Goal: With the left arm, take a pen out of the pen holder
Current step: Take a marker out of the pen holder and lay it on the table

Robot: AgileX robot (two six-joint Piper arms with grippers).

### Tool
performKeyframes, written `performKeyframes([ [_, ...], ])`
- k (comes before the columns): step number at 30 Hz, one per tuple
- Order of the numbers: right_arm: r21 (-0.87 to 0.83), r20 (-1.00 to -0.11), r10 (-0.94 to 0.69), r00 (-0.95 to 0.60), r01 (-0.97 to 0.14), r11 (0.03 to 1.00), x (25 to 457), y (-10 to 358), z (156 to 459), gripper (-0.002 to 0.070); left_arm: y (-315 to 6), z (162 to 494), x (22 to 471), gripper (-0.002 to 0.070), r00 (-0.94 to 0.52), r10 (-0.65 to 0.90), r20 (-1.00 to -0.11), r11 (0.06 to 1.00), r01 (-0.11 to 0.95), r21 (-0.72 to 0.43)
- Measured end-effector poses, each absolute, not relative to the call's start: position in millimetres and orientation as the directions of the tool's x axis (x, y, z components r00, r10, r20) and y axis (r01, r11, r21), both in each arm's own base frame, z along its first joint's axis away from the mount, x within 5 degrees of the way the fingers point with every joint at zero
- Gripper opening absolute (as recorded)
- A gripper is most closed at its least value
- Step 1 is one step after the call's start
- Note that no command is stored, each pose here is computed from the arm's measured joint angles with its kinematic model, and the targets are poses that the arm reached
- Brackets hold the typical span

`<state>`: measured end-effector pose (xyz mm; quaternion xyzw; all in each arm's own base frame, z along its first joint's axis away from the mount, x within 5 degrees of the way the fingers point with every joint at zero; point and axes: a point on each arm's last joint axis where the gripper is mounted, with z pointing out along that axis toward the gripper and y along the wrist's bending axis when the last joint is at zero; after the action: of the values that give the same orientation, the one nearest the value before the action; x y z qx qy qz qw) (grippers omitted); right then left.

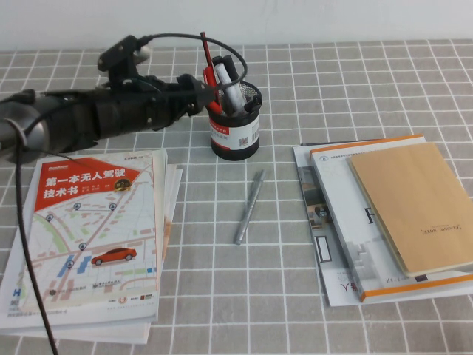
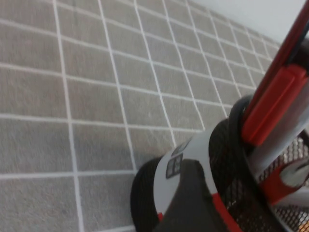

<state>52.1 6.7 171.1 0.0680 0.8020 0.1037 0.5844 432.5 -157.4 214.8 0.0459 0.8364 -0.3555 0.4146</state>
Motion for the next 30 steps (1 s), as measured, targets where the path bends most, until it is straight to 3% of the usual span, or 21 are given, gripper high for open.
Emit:
performKeyframes([
  [8,0.246,-0.923,0.230,-0.308,-0.012,0.969,52,7,171,-0.0013,-179,210,435,0.0424,-0.650,-0.195,-0.735,0.752,0.382,-0.537],
  [19,0.246,-0.923,0.230,-0.308,-0.012,0.969,52,7,171,-0.0013,-183,211,436,0.0116,-0.646,-0.224,-0.729,0.767,0.345,-0.541],
  [30,0.246,-0.923,0.230,-0.308,-0.012,0.969,52,7,171,-0.0013,-185,211,435,0.0116,-0.649,-0.223,-0.727,0.763,0.348,-0.544],
])
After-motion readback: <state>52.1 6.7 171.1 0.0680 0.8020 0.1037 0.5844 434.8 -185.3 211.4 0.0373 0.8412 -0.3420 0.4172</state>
